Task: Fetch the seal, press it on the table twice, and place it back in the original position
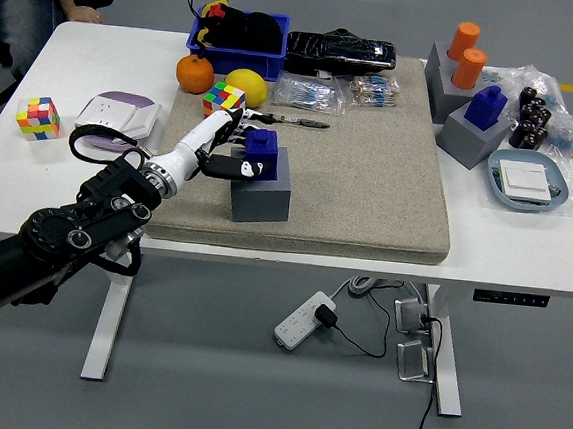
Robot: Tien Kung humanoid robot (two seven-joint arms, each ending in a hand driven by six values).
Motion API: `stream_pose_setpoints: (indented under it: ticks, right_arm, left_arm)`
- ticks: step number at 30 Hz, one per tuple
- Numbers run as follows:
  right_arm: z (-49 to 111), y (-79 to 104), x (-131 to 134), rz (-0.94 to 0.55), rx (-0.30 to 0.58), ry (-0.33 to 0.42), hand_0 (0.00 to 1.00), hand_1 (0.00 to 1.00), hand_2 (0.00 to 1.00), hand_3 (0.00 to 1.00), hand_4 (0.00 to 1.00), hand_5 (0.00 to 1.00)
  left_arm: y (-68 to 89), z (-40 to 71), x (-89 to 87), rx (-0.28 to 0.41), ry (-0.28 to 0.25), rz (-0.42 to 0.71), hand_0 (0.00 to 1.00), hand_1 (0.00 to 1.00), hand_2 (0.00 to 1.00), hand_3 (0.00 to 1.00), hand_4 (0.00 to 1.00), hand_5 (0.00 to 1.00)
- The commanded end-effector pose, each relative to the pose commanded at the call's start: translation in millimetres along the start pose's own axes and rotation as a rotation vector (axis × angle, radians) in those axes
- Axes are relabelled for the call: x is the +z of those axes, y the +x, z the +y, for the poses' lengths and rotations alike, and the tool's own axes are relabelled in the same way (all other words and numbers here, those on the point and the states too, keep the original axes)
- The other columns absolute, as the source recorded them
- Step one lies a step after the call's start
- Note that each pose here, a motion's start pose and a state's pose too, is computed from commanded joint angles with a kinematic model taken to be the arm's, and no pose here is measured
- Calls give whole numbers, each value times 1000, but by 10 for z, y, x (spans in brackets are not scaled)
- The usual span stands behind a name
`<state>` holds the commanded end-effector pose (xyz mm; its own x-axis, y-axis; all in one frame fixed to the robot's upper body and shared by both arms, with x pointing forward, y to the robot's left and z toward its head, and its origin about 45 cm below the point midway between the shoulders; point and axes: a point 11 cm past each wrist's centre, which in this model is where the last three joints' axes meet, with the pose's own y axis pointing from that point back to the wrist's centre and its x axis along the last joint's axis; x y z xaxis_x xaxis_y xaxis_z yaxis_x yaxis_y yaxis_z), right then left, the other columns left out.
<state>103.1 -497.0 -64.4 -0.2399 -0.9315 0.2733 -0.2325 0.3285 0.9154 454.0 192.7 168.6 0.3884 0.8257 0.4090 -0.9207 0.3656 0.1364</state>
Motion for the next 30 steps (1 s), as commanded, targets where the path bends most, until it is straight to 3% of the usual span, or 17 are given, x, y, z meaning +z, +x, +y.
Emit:
stream_pose_setpoints:
  ticks: [1, 6, 7, 20, 30]
  right_arm:
    - [0, -2, -2, 1, -1, 0, 813, 712, 680, 684, 725, 504]
    - [0, -5, -6, 3, -1, 1, 813, 712, 680, 684, 725, 504]
    - [0, -5, -5, 4, -1, 1, 811, 711, 680, 685, 725, 504]
    - [0, 3, 37, 10, 0, -8, 811, 712, 680, 685, 724, 503]
    - [2, 16, 24, 4, 4, -4, 809, 711, 679, 686, 723, 501]
  left_arm:
    - [-5, 1, -3, 1, -1, 1, 656, 590, 523, 637, 764, 2]
    - [-21, 7, -20, 12, -5, 10, 656, 590, 523, 637, 764, 2]
    - [-20, 8, -22, 17, -8, 12, 645, 505, 464, 585, 701, 2]
    - [-21, 39, -40, 53, -32, 29, 631, 449, 420, 569, 700, 2]
    - [276, 20, 310, 100, -140, 31, 629, 453, 422, 569, 723, 2]
